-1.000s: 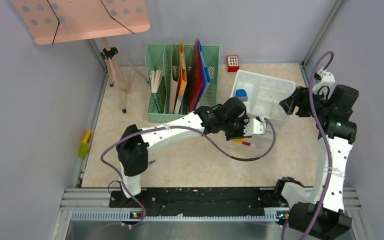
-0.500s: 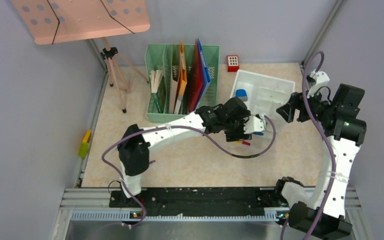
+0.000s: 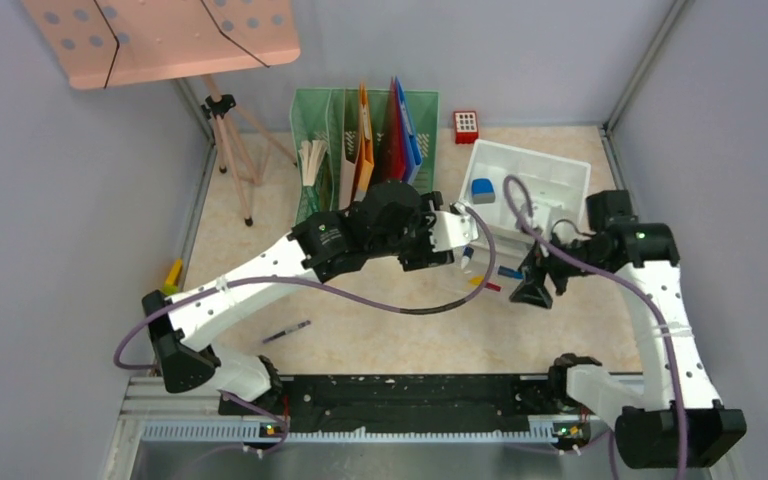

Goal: Organize the desk
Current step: Place the stationery in the drawer, then close the drawer in the storage box.

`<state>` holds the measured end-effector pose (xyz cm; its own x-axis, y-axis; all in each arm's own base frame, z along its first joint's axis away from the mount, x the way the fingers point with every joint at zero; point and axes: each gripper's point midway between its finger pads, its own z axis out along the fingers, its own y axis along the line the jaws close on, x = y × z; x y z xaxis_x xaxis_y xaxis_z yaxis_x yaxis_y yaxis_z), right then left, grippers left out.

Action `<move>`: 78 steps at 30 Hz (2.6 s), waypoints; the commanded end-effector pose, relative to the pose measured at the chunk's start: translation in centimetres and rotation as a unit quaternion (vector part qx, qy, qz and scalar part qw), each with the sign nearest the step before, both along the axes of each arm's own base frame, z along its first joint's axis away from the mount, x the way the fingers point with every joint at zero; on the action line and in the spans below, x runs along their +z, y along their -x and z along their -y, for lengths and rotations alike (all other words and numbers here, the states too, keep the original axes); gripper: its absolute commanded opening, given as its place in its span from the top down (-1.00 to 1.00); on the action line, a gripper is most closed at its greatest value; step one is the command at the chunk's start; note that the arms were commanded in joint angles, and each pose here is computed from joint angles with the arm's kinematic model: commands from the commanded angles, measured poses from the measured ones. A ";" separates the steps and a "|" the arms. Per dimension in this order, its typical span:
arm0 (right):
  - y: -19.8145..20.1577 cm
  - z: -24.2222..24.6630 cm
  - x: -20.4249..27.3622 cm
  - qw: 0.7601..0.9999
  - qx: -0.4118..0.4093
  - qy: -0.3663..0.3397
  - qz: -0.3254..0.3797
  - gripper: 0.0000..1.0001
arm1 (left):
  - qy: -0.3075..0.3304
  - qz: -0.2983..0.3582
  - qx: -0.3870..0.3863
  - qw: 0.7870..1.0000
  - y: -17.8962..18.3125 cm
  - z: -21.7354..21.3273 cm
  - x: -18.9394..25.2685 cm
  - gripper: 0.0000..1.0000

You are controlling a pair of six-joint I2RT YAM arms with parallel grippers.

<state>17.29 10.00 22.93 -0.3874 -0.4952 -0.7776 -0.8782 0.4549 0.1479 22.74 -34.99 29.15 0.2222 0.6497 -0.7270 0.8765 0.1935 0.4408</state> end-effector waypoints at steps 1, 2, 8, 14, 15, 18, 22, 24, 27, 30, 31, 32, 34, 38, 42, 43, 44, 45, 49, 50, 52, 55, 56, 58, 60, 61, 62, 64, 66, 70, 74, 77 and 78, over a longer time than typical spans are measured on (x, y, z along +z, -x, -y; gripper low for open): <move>1.9 -3.0 -1.9 0.994 0.106 0.014 0.033 -0.36 | -0.015 -0.011 0.048 0.999 -1.9 -3.3 -0.4 -0.41; 2.3 -3.7 -2.2 0.992 0.123 0.011 0.034 -0.36 | -0.014 -0.014 0.057 0.998 -2.4 -3.9 -0.4 -0.42; 3.9 -6.0 -4.1 0.981 0.189 0.022 0.039 -0.35 | 0.008 -0.043 0.112 0.993 -5.6 -8.5 -0.2 -0.43; 4.1 -6.4 -9.0 0.970 0.221 0.094 0.033 -0.30 | 0.038 -0.049 0.161 0.985 -7.1 -11.7 0.3 -0.44; 4.1 -6.3 -9.8 0.968 0.223 0.107 0.035 -0.29 | 0.043 -0.049 0.166 0.984 -7.2 -11.9 0.4 -0.44; 3.5 -6.0 -11.6 0.966 0.213 0.138 0.040 -0.24 | 0.056 -0.047 0.183 0.980 -7.8 -12.9 0.5 -0.45; 1.1 -5.2 -12.3 0.968 0.166 0.175 0.069 -0.19 | 0.061 -0.047 0.195 0.978 -8.2 -13.6 0.3 -0.45; -0.1 -4.9 -12.1 0.970 0.136 0.186 0.083 -0.15 | 0.063 -0.045 0.194 0.978 -8.4 -13.6 0.4 -0.45; -1.9 -4.5 -11.6 0.970 0.090 0.202 0.102 -0.13 | 0.070 -0.044 0.186 0.979 -8.5 -13.1 0.8 -0.45; -3.2 -4.0 -11.0 0.967 0.059 0.219 0.116 -0.11 | 0.075 -0.049 0.178 0.980 -8.4 -12.7 1.0 -0.45; -3.6 -3.9 -10.7 0.966 0.051 0.222 0.122 -0.11 | 0.076 -0.050 0.175 0.980 -8.3 -12.6 1.0 -0.45; -3.9 -3.8 -10.5 0.966 0.043 0.223 0.127 -0.11 | 0.076 -0.051 0.171 0.981 -8.3 -12.5 0.9 -0.45; -4.6 -3.8 -10.1 0.965 0.025 0.223 0.134 -0.11 | 0.076 -0.051 0.169 0.981 -8.2 -12.5 0.7 -0.45; -6.2 -3.3 -10.2 0.959 -0.011 0.243 0.143 -0.10 | 0.077 -0.055 0.166 0.982 -8.0 -12.4 -0.2 -0.46; -7.9 -2.6 -10.0 0.950 -0.049 0.262 0.162 -0.08 | 0.081 -0.066 0.163 0.981 -7.4 -12.3 -1.0 -0.51; -8.2 -2.6 -9.9 0.949 -0.054 0.264 0.164 -0.08 | 0.083 -0.067 0.160 0.981 -7.2 -12.3 -1.1 -0.53; -8.5 -2.5 -9.7 0.947 -0.061 0.267 0.168 -0.08 | 0.084 -0.067 0.159 0.981 -7.1 -12.4 -1.1 -0.54; -8.8 -2.3 -9.6 0.945 -0.069 0.270 0.170 -0.08 | 0.084 -0.069 0.159 0.981 -6.9 -12.4 -1.3 -0.55; -9.6 -2.1 -9.3 0.941 -0.087 0.279 0.173 -0.08 | 0.080 -0.068 0.160 0.982 -6.6 -12.8 -2.0 -0.57; -9.6 -2.1 -9.3 0.941 -0.088 0.279 0.172 -0.08 | 0.079 -0.068 0.159 0.982 -6.5 -12.9 -2.2 -0.58; -9.9 -2.1 -9.0 0.940 -0.092 0.278 0.176 -0.08 | 0.074 -0.070 0.146 0.984 -6.0 -12.8 -2.7 -0.59; -10.3 -1.9 -8.7 0.935 -0.100 0.287 0.182 -0.08 | 0.064 -0.080 0.119 0.988 -4.9 -12.3 -4.0 -0.60; -10.5 -1.9 -8.6 0.934 -0.102 0.288 0.184 -0.08 | 0.055 -0.083 0.110 0.989 -4.6 -12.1 -4.7 -0.60; -10.9 -1.9 -8.2 0.934 -0.108 0.285 0.185 -0.08 | 0.036 -0.088 0.088 0.992 -3.7 -11.6 -6.1 -0.60; -11.3 -1.8 -8.0 0.936 -0.113 0.281 0.180 -0.08 | 0.022 -0.094 0.064 0.993 -2.7 -10.8 -7.5 -0.60; -11.5 -1.8 -7.9 0.937 -0.115 0.279 0.177 -0.08 | 0.017 -0.098 0.053 0.994 -2.2 -10.3 -8.2 -0.60; -11.7 -1.8 -7.8 0.938 -0.116 0.277 0.175 -0.08 | 0.015 -0.103 0.045 0.994 -1.8 -9.8 -8.7 -0.60; -11.5 -2.2 -7.8 0.944 -0.107 0.265 0.165 -0.09 | 0.028 -0.120 0.030 0.992 -1.2 -8.3 -9.2 -0.59; -10.7 -2.9 -7.6 0.954 -0.087 0.245 0.150 -0.10 | 0.050 -0.149 0.018 0.987 -0.5 -6.9 -9.7 -0.57; -8.7 -4.1 -5.8 0.970 -0.053 0.198 0.128 -0.15 | 0.114 -0.261 0.015 0.958 0.7 -3.4 -10.7 -0.57; -7.1 -3.8 -2.3 0.978 -0.045 0.159 0.130 -0.22 | 0.161 -0.358 0.009 0.920 1.7 0.3 -11.4 -0.66; -7.8 -2.4 0.7 0.978 -0.078 0.128 0.144 -0.25 | 0.185 -0.401 0.014 0.897 2.5 3.0 -11.7 -0.68; -8.3 -1.8 1.7 0.976 -0.096 0.114 0.155 -0.26 | 0.194 -0.418 0.019 0.887 2.4 4.0 -11.9 -0.68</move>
